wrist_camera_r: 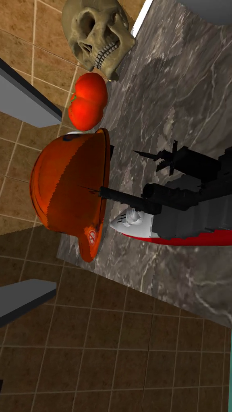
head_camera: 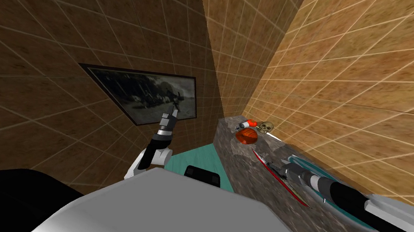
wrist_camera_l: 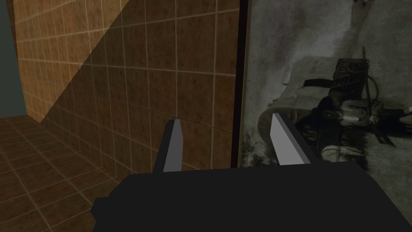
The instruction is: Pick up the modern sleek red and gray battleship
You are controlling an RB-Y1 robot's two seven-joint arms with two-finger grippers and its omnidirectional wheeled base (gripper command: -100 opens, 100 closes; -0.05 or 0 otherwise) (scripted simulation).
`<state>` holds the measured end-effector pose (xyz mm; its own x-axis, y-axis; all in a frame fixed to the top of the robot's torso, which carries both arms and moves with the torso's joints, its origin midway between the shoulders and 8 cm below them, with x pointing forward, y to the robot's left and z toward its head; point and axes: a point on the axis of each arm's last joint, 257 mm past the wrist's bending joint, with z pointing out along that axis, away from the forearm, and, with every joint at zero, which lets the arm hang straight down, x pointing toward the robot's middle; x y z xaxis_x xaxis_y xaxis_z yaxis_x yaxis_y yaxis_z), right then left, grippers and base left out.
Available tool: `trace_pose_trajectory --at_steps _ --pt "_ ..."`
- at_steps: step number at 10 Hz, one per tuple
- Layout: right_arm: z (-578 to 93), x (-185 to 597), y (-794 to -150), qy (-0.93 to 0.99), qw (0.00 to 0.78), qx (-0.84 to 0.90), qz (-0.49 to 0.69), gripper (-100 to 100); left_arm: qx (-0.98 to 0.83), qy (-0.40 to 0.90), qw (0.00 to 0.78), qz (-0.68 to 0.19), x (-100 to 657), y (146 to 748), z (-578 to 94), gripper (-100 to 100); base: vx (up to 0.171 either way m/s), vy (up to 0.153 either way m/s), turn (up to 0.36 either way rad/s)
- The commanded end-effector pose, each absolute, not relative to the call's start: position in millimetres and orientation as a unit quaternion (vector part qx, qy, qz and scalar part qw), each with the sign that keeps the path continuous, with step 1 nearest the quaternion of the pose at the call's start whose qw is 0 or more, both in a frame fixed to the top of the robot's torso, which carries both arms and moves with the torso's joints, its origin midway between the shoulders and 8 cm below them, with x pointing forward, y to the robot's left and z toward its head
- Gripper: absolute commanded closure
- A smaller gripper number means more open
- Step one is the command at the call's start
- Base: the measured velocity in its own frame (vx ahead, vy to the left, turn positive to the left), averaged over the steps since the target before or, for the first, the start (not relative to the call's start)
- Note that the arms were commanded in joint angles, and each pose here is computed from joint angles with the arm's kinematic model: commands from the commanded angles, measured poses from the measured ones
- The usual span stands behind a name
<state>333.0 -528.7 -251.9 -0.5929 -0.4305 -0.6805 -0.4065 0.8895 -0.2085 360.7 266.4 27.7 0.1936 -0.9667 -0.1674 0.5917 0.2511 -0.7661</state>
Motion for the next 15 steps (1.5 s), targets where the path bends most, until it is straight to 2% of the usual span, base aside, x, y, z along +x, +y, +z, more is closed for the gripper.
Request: trace_pose_trajectory --at_steps 1,7,9,10,11,15 --pt "-258.7 320.0 -548.3 0.9 0.356 -0.25 -0.038 -100 -0.284 0.33 0.719 -0.542 360.7 266.4 27.7 0 0.053 0.034 0.032" --pt "-280.7 268.9 -592.1 0.916 0.258 -0.296 -0.078 -100 -0.284 0.33 0.719 -0.542 360.7 266.4 27.7 0 0.059 0.043 0.012" --pt "-281.1 268.3 -590.9 0.916 0.26 -0.295 -0.076 -100 -0.284 0.33 0.719 -0.542 360.7 266.4 27.7 0 0.029 0.038 -0.002" --pt "-281.3 267.7 -591.0 0.916 0.259 -0.295 -0.076 0 -0.284 0.33 0.719 -0.542 360.7 266.4 27.7 0 0.0 0.0 0.0" --pt "-284.7 260.3 -600.7 0.919 0.259 -0.286 -0.079 -100 -0.284 0.33 0.719 -0.542 360.7 266.4 27.7 0 -0.002 0.015 0.143" --pt "-297.2 235.2 -626.9 0.928 0.257 -0.257 -0.087 -100 -0.284 0.33 0.719 -0.542 360.7 266.4 27.7 0 -0.009 0.027 0.153"
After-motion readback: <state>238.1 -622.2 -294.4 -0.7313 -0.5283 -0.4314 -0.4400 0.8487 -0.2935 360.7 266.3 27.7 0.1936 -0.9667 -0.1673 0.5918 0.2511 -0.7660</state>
